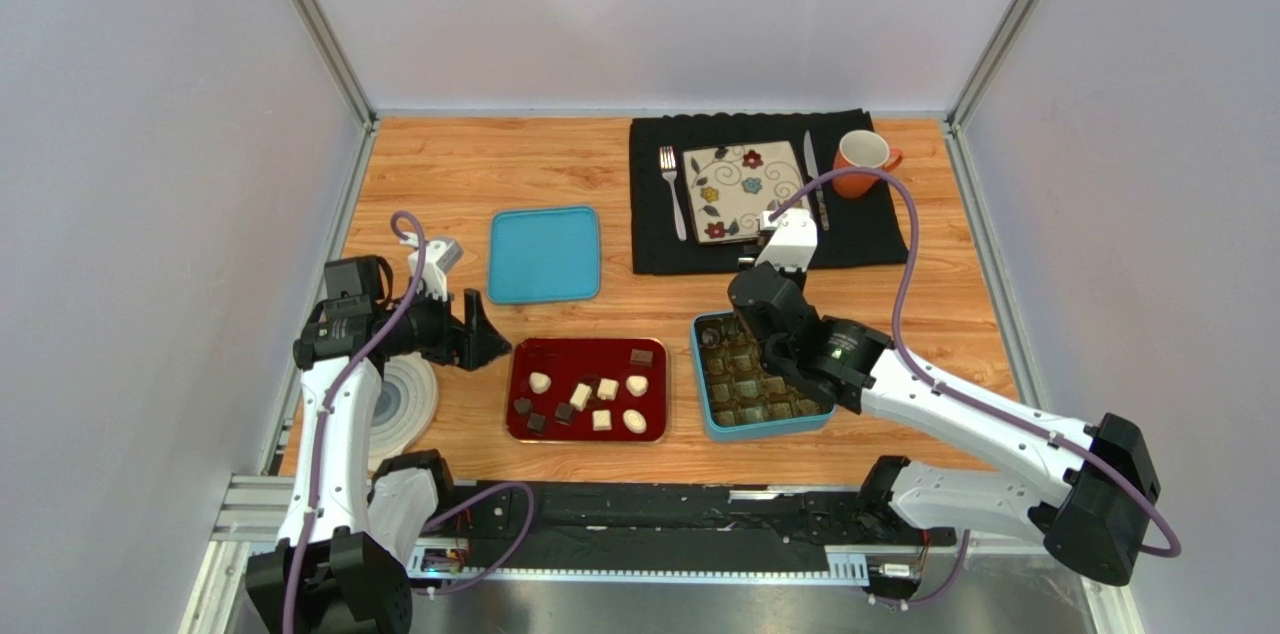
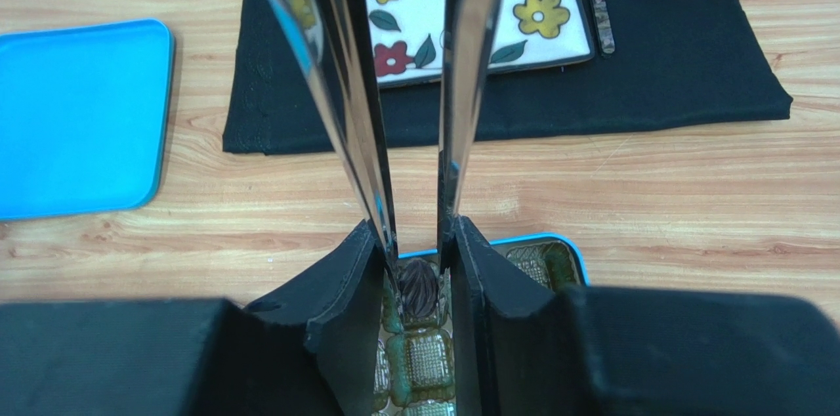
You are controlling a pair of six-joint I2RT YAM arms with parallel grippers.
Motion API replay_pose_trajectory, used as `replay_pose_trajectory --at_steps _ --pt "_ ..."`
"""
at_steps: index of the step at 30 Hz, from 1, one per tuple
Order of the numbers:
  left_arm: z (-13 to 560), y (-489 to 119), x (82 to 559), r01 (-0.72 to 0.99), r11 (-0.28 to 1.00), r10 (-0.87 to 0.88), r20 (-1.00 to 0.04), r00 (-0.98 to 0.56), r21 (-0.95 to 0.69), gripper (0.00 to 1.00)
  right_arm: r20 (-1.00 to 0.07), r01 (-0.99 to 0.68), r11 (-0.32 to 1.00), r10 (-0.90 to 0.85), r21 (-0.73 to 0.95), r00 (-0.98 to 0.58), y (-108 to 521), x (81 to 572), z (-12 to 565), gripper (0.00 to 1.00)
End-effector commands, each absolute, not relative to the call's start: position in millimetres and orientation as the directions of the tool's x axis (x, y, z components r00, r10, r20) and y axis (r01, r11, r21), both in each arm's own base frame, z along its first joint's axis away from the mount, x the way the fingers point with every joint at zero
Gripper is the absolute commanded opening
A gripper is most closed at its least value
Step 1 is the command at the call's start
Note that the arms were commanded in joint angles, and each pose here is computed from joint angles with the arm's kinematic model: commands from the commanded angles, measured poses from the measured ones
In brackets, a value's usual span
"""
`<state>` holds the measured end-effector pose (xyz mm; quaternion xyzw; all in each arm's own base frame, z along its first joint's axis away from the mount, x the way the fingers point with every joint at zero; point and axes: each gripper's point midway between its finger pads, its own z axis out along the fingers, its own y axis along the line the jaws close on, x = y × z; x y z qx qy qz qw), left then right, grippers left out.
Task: Pack the chocolate
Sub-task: Place the fake chocolate in the packing box.
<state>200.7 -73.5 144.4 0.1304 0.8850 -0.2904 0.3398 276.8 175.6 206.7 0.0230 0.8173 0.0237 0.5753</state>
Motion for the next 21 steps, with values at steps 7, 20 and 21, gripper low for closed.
replay_pose_trajectory --at_steps 7,20,21 --pt "152.9 -74.1 201.6 0.464 0.787 0.057 -0.700 -0.712 -0.407 0.89 -0.942 0.010 0.996 0.089 0.091 -0.322 181.2 281.3 208.0 0.39" --pt "156.3 -74.1 201.8 0.467 0.786 0.058 -0.704 -0.707 -0.405 0.89 -0.947 -0.018 0.993 0.106 0.117 -0.304 186.3 281.8 223.9 0.30" --pt "156.4 -74.4 202.0 0.469 0.786 0.059 -0.705 -0.706 -0.404 0.89 -0.946 -0.039 0.991 0.106 0.124 -0.307 190.6 279.5 225.9 0.27"
